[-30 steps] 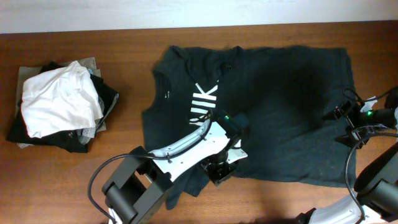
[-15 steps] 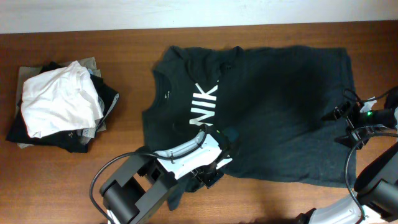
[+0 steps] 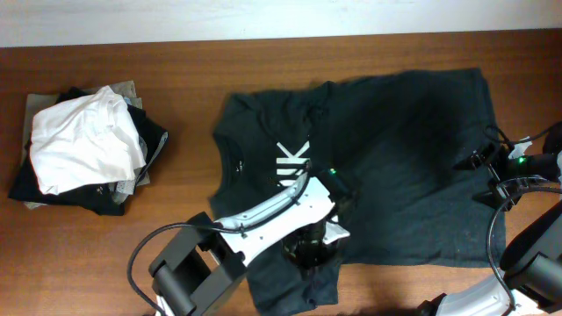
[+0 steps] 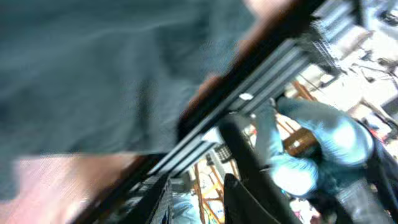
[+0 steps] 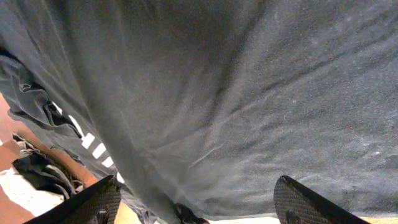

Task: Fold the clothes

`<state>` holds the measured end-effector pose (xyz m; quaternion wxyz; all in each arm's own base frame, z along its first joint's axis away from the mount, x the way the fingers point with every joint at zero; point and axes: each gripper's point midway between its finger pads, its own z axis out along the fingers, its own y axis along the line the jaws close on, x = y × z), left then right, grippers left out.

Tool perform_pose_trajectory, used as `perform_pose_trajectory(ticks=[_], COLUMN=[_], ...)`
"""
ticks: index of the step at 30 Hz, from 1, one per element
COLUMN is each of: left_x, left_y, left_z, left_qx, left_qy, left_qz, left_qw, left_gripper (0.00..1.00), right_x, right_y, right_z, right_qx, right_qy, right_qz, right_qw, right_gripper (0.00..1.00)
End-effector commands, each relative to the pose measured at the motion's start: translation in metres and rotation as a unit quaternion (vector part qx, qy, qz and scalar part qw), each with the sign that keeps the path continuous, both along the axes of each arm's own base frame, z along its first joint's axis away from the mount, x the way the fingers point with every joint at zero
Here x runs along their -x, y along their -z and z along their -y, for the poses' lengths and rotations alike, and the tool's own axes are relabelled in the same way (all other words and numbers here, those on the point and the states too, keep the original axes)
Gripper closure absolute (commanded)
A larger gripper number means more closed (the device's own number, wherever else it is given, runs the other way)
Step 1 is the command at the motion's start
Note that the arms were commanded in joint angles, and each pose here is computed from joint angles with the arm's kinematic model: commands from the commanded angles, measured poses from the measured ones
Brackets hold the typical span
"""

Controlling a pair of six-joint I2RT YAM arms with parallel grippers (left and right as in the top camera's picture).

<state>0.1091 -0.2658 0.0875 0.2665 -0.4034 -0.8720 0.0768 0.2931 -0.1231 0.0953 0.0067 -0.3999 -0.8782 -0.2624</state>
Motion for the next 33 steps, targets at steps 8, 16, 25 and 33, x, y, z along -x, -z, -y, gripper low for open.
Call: perform_pose_trajectory(ticks=[8,16,25,33], left_x=[-0.227,-0.25,-0.381,-0.361], left_y=[0.063,0.14,0.047,-0.1], left_z=[-0.106,-0.144,-0.221,-0.194], left_qx=[0.015,-0.057,0.048,0.062], left_qy=[-0.225,-0.223,-0.323,-0.301], left_qz=[0.253,0.257,0.363,0.363], left_qw=[0.941,0.939,0.873,0.88], left_gripper=[1.0,1.0,0.89,0.73], right_x=[-0.003,-0.012,-0.066,-0.092], right_y=[-0.006,-0.005,0.007,0.126], right_z=[0.003,0.01,0.02,0.033], right_qx=[0.008,0.03,0.186,0.21], right_qy=[-0.003,-0.028,-0.11,-0.068], right_qz=[0.012,0.045,0.094,0.005], right_qw=[1.0,0.998,0.972,0.975], right_gripper=[0.17,0.17,0.14,0.91])
